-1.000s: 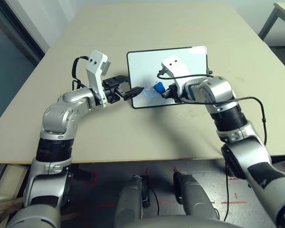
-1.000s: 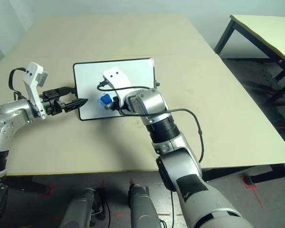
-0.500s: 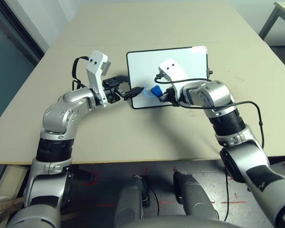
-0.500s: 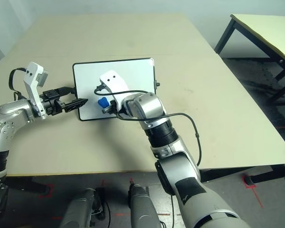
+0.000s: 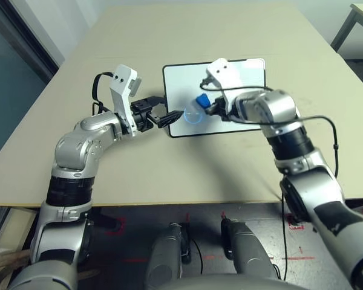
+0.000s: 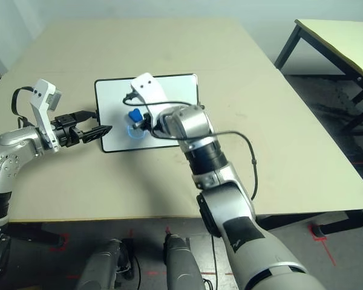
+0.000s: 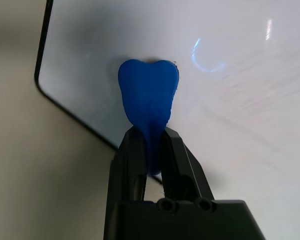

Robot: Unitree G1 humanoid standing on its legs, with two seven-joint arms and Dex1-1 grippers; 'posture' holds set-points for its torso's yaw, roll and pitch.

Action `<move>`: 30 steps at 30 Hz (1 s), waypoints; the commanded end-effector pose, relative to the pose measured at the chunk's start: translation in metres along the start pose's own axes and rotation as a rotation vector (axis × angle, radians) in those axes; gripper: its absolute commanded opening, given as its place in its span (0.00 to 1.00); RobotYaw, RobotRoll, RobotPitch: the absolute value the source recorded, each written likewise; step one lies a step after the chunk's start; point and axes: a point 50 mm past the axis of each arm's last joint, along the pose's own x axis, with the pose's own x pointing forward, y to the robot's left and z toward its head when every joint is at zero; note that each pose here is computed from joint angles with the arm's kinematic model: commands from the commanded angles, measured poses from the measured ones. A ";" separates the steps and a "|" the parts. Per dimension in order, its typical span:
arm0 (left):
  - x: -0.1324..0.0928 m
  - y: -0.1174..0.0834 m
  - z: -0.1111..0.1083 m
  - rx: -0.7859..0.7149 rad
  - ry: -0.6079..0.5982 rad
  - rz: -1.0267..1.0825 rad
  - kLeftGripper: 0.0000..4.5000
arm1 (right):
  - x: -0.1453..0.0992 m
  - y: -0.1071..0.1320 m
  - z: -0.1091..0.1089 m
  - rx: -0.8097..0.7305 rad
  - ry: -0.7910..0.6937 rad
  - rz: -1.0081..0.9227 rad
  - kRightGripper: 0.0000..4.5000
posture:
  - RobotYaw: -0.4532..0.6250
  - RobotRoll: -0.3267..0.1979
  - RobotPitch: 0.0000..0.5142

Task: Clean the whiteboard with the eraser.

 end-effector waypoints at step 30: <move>-0.024 0.091 -0.034 -0.080 -0.273 0.710 1.00 | -0.081 -0.154 -0.054 0.579 -0.129 -0.606 0.09 | 0.34 0.62 0.24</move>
